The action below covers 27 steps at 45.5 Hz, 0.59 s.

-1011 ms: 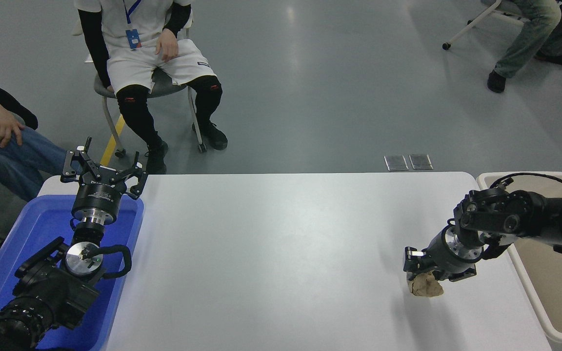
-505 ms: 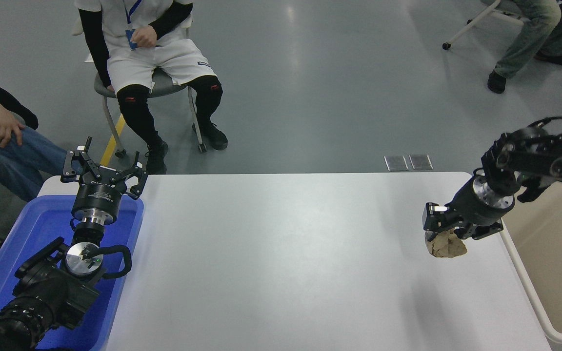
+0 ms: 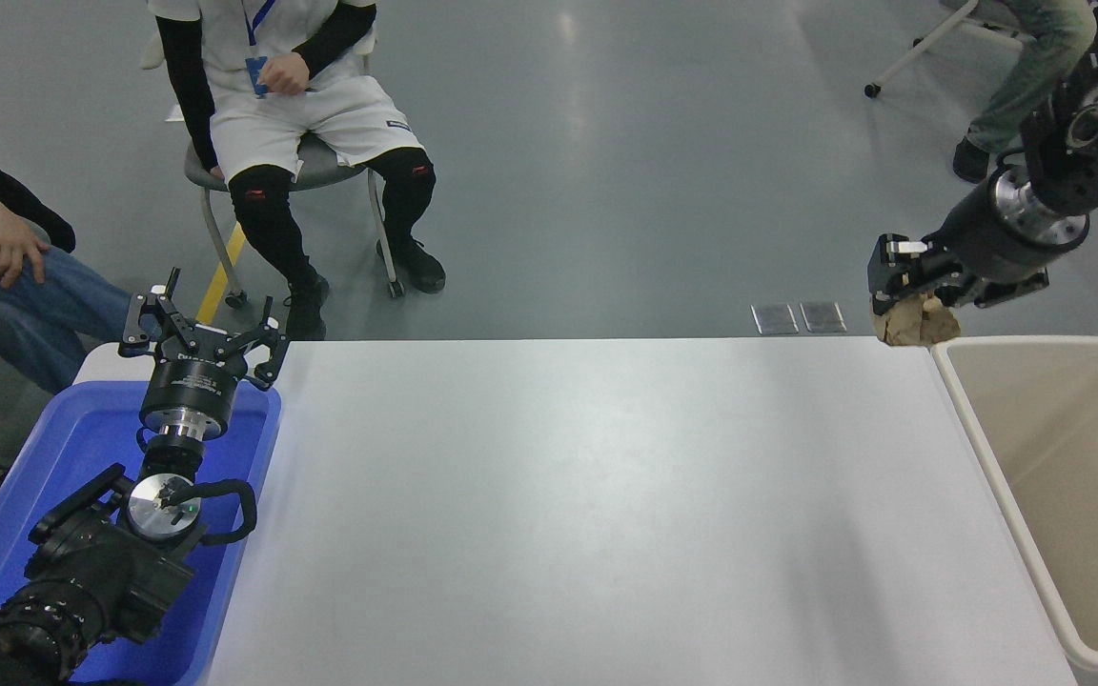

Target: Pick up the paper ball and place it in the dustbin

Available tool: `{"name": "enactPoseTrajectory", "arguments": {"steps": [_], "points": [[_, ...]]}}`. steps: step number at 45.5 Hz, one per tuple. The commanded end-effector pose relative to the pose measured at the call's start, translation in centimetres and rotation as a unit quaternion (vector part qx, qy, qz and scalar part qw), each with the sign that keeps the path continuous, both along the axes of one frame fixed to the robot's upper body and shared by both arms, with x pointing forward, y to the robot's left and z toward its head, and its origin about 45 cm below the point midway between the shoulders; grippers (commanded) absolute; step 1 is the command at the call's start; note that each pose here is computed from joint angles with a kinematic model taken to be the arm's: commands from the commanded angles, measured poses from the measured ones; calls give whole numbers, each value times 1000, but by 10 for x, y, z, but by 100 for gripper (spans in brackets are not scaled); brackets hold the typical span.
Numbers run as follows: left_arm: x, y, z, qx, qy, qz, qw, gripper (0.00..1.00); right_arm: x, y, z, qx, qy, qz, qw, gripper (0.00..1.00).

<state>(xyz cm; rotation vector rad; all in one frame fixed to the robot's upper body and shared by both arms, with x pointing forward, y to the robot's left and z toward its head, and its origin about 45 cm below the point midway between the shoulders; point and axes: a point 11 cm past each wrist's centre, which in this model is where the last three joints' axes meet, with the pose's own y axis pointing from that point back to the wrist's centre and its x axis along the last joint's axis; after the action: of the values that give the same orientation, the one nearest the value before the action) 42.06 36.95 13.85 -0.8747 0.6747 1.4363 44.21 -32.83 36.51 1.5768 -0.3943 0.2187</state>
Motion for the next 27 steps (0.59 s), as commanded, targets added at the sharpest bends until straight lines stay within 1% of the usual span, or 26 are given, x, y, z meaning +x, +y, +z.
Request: {"name": "enactPoseTrajectory", "arguments": {"steps": [1,10,21,27], "points": [[0,0,0,-1,0,0,1000,99,9,11,56,-4,-58,12,998,0],[0,0,0,-1,0,0,1000,99,10,9,70,-2,-74,10,997,0],[0,0,0,0,0,0,1000,99,10,6,72,-17,-76,14,997,0],[0,0,0,0,1,0,1000,99,7,-15,74,-26,-80,-4,996,0]]}}
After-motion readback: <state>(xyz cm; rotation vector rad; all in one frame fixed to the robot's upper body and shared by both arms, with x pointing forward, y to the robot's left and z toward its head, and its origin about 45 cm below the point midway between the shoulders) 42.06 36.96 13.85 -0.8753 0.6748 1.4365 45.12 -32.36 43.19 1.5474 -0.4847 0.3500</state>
